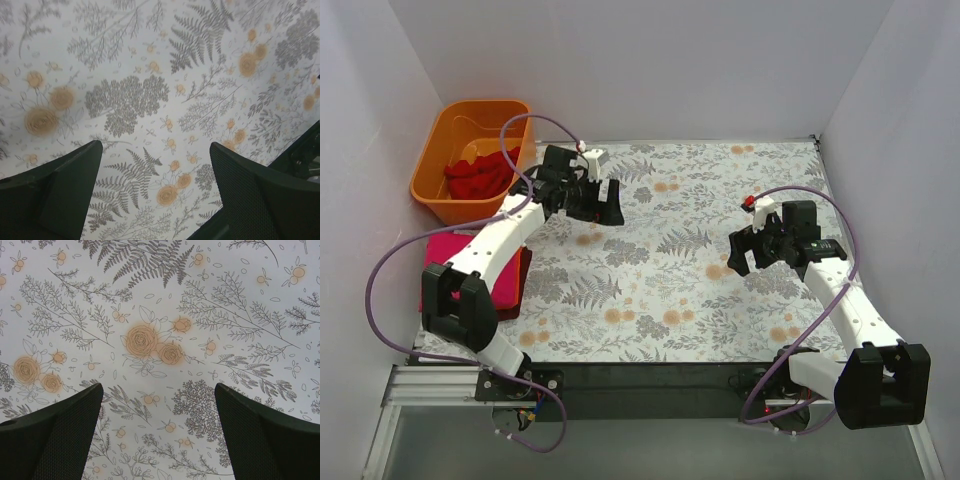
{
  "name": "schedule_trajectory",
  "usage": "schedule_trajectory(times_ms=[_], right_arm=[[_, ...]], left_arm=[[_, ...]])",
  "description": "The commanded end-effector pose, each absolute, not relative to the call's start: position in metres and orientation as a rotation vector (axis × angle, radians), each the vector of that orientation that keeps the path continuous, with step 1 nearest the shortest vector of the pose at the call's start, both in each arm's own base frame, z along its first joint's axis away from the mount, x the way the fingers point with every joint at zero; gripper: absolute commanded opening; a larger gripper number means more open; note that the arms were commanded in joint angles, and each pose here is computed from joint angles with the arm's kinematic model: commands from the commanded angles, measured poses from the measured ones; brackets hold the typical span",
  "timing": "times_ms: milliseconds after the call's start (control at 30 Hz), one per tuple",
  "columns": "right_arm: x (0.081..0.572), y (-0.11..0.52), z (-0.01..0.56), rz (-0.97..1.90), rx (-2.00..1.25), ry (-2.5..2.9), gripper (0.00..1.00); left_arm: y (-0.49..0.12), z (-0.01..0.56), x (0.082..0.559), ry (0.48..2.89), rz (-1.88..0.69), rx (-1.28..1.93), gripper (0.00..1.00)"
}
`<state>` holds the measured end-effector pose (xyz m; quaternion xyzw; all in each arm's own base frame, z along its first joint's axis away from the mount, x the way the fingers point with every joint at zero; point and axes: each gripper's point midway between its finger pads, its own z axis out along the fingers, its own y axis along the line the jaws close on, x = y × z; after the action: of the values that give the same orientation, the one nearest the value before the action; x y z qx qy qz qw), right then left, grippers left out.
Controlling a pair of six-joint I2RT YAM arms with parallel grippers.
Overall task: Fold and stack the t-shirts
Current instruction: Grab the tshirt from the pile
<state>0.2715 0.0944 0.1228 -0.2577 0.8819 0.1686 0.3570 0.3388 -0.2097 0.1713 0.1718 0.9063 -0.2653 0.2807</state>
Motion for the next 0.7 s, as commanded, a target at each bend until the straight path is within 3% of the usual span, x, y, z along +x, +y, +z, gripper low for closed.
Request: schedule_trajectory(times_ms=[0, 167, 367, 500, 667], right_arm=[[0.276, 0.097, 0.129, 0.448, -0.683, 2.239, 0.98], [0.276, 0.098, 0.132, 0.454, -0.693, 2.228, 0.98], [0.276, 0.096, 0.129, 0.446, -0.701, 2.239, 0.98], [0.276, 0.098, 0.123, 0.467, -0.707, 2.249, 0.99], [0.278, 0.1, 0.118, 0.485, -0.71, 2.256, 0.98]], left_arm=[[-0.221, 0.23, 0.36, 2.273, -0.741, 0.537, 0.88], [-0.21, 0.308, 0.413, 2.098, -0.672, 0.471, 0.88], [-0.103, 0.385, 0.501, 1.905, -0.516, 0.138, 0.88], [-0.001, 0.385, 0.536, 1.86, -0.342, -0.064, 0.88], [0.085, 0.34, 0.551, 1.907, -0.145, -0.215, 0.89]])
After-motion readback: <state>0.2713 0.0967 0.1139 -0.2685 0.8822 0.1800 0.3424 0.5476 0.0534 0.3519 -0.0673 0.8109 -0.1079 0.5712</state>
